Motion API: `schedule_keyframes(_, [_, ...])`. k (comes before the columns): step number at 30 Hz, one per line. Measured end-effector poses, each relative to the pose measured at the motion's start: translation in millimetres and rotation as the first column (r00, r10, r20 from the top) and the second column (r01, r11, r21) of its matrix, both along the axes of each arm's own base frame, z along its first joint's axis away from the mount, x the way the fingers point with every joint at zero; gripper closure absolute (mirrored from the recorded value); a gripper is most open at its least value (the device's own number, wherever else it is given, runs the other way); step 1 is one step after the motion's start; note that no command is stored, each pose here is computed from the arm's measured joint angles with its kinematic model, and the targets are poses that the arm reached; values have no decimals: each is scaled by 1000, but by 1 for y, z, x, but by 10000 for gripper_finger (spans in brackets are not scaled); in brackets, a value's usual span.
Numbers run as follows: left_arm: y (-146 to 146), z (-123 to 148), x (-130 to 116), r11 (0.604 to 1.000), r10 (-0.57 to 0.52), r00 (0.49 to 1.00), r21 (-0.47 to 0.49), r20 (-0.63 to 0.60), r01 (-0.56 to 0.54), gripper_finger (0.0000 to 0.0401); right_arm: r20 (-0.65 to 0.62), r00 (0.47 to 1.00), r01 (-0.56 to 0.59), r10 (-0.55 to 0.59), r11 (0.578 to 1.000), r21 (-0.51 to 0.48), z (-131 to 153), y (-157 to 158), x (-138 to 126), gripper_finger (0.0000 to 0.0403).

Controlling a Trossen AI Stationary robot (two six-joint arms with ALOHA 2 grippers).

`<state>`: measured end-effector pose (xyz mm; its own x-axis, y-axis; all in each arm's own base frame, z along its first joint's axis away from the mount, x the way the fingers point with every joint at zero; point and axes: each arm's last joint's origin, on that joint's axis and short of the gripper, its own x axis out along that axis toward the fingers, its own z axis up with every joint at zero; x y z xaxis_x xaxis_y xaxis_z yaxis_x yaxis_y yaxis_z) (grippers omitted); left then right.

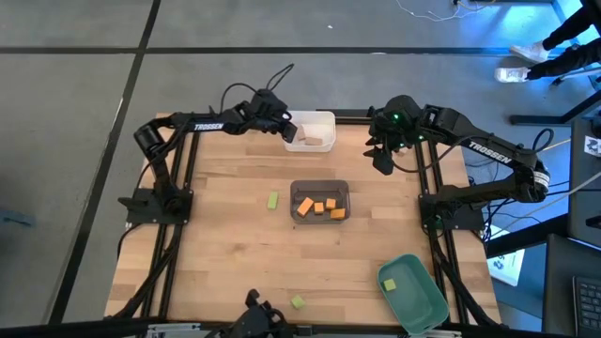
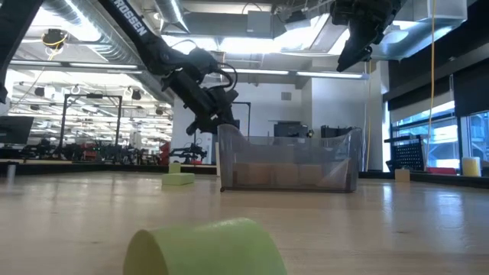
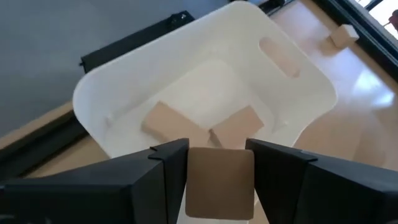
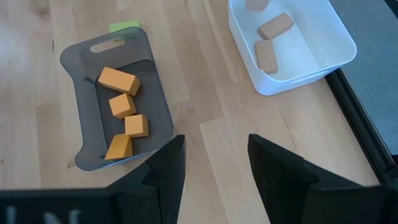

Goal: Sort & place blocks by color
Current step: Put the brown block into the white bin, then put the green block into the green bin

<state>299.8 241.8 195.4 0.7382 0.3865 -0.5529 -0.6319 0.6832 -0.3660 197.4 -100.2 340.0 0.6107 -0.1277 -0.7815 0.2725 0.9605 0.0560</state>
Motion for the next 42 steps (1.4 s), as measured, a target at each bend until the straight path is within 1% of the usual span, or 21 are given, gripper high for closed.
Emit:
schedule_keyframes(6, [0,-4,2,999,-28,1000,-25,9,29,255,0,1000,0,0,1000,0,0,0,0,228])
schedule_keyframes(9, [-1,-4,2,998,-59,998,-4,3,59,255,0,1000,0,0,1000,0,0,0,0,228])
schedule_keyframes(13, [-1,-4,2,998,-70,998,5,-1,70,255,0,1000,0,0,1000,0,0,0,0,228])
schedule_keyframes(16, [-1,-5,3,992,-123,992,33,-14,124,255,0,1000,0,0,1000,0,0,0,0,228])
schedule_keyframes(18, [-1,-5,3,990,-133,991,39,-15,134,253,0,1000,0,0,1000,0,0,0,0,228])
schedule_keyframes(22, [0,-5,2,991,-121,992,46,-23,122,236,0,1000,0,0,1000,0,0,0,0,228])
schedule_keyframes(28, [5,-5,-2,994,-100,995,46,-24,101,194,0,1000,0,0,1000,0,0,0,0,228])
schedule_keyframes(31, [6,-4,-2,995,-94,996,42,-6,94,186,0,1000,0,0,1000,0,0,0,0,228])
schedule_keyframes(34, [5,4,-3,993,-106,994,47,29,104,187,0,1000,0,0,1000,0,0,0,0,228])
schedule_keyframes(37, [-1,22,-7,991,-115,992,71,53,111,186,0,1000,0,0,1000,0,0,0,0,228])
schedule_keyframes(42, [-21,52,-14,988,-61,998,141,5,60,187,0,1000,0,0,1000,0,0,0,0,228])
